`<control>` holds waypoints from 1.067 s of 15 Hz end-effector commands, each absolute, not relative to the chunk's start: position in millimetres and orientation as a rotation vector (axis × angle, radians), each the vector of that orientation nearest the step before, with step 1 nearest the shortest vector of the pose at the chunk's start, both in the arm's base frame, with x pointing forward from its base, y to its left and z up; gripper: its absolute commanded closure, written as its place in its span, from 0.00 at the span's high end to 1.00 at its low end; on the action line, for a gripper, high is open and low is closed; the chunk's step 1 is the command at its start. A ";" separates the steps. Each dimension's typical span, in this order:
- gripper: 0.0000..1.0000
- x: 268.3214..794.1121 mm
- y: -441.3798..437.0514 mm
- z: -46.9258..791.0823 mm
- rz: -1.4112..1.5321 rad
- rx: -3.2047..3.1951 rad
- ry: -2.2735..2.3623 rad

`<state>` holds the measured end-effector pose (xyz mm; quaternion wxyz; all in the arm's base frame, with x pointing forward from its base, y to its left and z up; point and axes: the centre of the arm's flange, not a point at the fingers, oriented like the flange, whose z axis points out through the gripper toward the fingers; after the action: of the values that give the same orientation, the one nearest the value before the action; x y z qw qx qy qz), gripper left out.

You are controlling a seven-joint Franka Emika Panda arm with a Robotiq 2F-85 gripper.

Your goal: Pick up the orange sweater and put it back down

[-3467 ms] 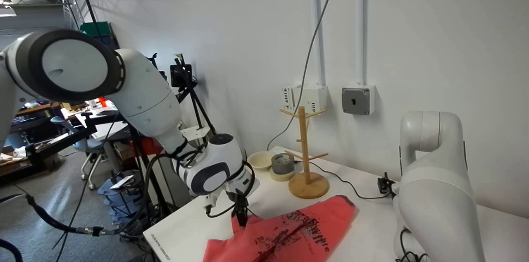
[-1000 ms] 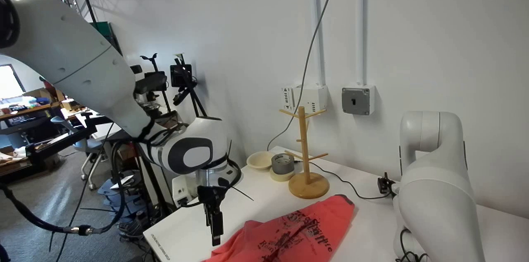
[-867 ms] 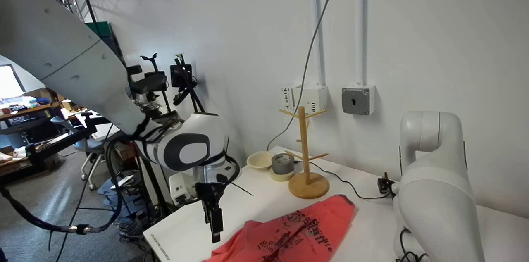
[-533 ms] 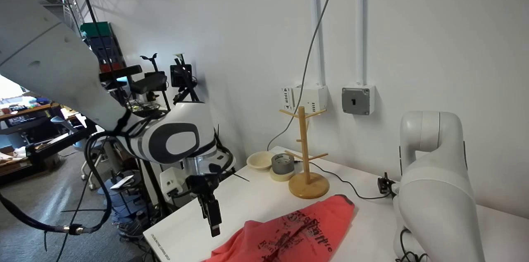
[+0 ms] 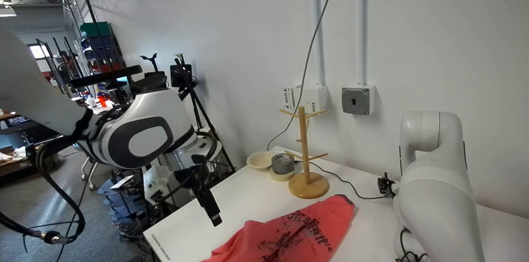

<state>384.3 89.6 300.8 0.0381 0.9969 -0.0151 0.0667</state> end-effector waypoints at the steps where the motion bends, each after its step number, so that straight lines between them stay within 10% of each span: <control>1: 1.00 358.7 71.8 319.1 0.395 3.075 0.039; 16: 1.00 397.7 85.7 336.5 0.453 3.086 0.101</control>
<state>397.7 85.7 336.5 0.0103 0.9888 0.0322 0.1450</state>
